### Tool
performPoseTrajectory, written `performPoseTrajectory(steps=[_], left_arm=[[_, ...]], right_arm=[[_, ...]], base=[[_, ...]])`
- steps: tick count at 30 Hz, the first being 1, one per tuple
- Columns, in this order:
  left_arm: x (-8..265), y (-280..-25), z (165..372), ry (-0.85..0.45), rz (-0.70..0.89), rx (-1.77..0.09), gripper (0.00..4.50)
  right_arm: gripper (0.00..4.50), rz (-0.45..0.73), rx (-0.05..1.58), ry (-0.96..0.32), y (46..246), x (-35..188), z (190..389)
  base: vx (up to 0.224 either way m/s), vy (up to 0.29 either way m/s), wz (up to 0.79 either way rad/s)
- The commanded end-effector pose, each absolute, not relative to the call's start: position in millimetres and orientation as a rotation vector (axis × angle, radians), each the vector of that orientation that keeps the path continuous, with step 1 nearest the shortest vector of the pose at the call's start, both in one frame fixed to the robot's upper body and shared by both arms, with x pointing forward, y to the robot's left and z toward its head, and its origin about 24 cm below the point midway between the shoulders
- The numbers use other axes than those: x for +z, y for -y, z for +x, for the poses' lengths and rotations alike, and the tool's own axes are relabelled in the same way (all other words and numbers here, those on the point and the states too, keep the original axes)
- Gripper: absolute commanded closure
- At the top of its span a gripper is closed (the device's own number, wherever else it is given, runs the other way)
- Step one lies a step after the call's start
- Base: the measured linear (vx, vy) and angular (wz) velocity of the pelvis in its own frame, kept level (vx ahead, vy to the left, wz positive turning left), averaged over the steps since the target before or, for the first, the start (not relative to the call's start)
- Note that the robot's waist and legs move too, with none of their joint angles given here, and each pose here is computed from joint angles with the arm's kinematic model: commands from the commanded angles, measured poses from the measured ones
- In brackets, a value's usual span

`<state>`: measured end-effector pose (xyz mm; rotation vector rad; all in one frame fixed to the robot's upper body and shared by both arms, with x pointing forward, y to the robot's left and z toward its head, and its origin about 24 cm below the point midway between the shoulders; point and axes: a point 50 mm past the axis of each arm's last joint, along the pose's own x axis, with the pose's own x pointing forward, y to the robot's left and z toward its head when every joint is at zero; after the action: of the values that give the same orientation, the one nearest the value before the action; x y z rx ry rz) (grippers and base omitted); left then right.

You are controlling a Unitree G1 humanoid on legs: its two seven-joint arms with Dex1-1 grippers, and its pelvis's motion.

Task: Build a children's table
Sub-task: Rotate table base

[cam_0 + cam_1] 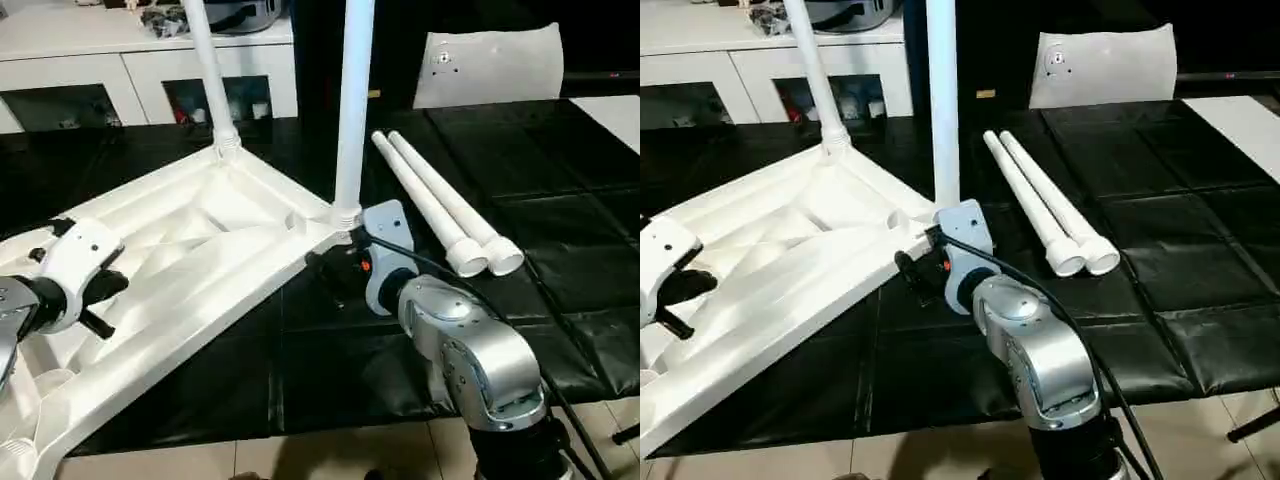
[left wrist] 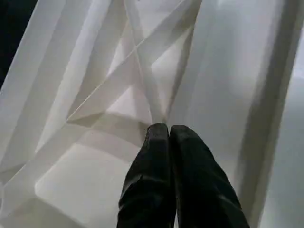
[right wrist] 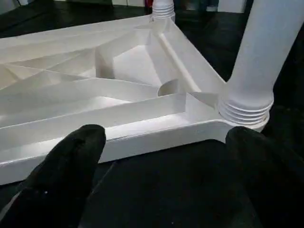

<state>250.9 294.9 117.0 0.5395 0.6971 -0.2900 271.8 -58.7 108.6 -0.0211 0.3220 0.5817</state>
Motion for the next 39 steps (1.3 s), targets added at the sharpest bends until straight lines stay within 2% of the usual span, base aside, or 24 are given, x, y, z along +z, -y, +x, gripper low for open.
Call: performPoseTrajectory(steps=[1, 10, 14, 21, 24, 26, 27, 28, 30, 33, 35, 39], left_arm=[[120.9, -295.5, 249.3, -0.696, 0.559, -0.290, 4.29], [130.6, -310.6, 237.0, -0.739, 0.594, -0.260, 4.29], [132.9, -311.9, 239.6, -0.732, 0.581, -0.260, 4.29], [132.4, -299.3, 248.0, -0.667, 0.553, -0.262, 4.29], [140.6, -299.6, 249.6, -0.613, 0.543, -0.243, 4.29], [145.8, -301.9, 248.8, -0.600, 0.535, -0.230, 4.01], [145.8, -301.9, 248.7, -0.600, 0.535, -0.230, 4.01], [148.2, -305.7, 245.6, -0.610, 0.543, -0.213, 4.01], [148.3, -307.0, 244.5, -0.614, 0.543, -0.207, 3.65], [143.7, -322.0, 237.4, -0.687, 0.599, -0.129, 3.65], [142.5, -337.0, 231.7, -0.749, 0.674, -0.067, 3.65], [143.3, -355.0, 225.9, -0.776, 0.697, 0.016, 3.65]], right_arm=[[0.00, -0.009, 0.586, -0.321, 57.3, 111.3, 273.4], [0.00, 0.041, 0.597, -0.320, 46.7, 112.2, 263.0], [0.00, 0.044, 0.597, -0.325, 45.1, 108.3, 261.1], [0.00, 0.007, 0.586, -0.321, 55.7, 106.7, 266.6], [0.00, 0.002, 0.589, -0.308, 59.5, 108.5, 270.1], [0.00, 0.005, 0.592, -0.302, 60.6, 109.6, 271.7], [0.00, 0.005, 0.592, -0.302, 60.6, 109.6, 271.8], [0.00, -0.001, 0.598, -0.303, 62.0, 108.0, 273.6], [0.00, -0.006, 0.598, -0.308, 63.1, 106.4, 274.6], [0.00, -0.042, 0.602, -0.343, 64.4, 98.1, 274.3], [0.00, -0.012, 0.613, -0.357, 62.4, 95.5, 272.2], [0.00, -0.037, 0.609, -0.389, 62.4, 88.0, 269.2]], base=[[0.000, 0.000, 0.00], [0.000, 0.000, 0.00], [0.000, 0.000, 0.00], [0.000, 0.000, 0.00], [0.000, 0.000, 0.00], [0.000, 0.000, 0.00], [0.000, 0.000, 0.00], [0.000, 0.000, 0.00], [0.000, 0.000, 0.00], [0.000, 0.000, 0.00], [0.000, 0.000, 0.00], [0.000, 0.000, 0.00]])
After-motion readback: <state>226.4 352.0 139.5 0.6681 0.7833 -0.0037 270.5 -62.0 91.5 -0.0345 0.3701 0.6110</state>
